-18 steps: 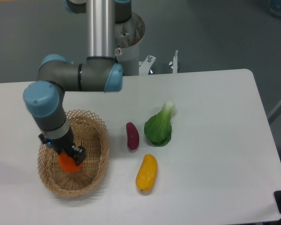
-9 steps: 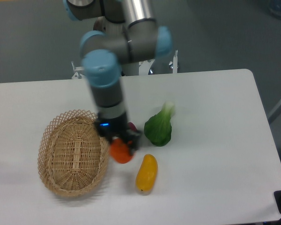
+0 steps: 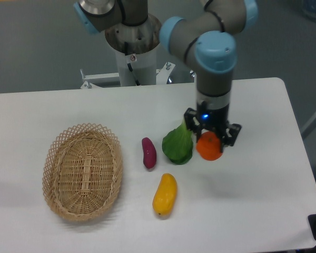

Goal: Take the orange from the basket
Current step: 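Lift the orange out of the basket and carry it beside the bok choy, then hold the orange low beside the green bok choy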

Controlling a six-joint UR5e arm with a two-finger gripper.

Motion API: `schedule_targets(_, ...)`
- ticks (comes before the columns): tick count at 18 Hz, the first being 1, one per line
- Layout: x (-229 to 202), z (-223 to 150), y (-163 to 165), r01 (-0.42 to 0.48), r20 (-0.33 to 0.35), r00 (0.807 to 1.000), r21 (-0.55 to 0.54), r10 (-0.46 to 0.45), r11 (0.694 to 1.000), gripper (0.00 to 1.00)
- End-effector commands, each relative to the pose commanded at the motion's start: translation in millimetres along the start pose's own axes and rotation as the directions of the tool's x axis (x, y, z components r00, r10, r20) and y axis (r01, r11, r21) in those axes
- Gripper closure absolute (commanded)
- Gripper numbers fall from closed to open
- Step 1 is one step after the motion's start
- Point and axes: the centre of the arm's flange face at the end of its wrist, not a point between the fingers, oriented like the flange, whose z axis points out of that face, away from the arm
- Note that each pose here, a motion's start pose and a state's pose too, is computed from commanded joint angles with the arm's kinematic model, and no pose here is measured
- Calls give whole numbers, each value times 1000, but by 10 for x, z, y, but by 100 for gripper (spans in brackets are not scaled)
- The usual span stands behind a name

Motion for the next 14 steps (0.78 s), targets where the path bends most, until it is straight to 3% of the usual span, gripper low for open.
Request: schedule_targets(14, -16, -20, -20, 7, 3, 1000, 13, -7, 1000, 41)
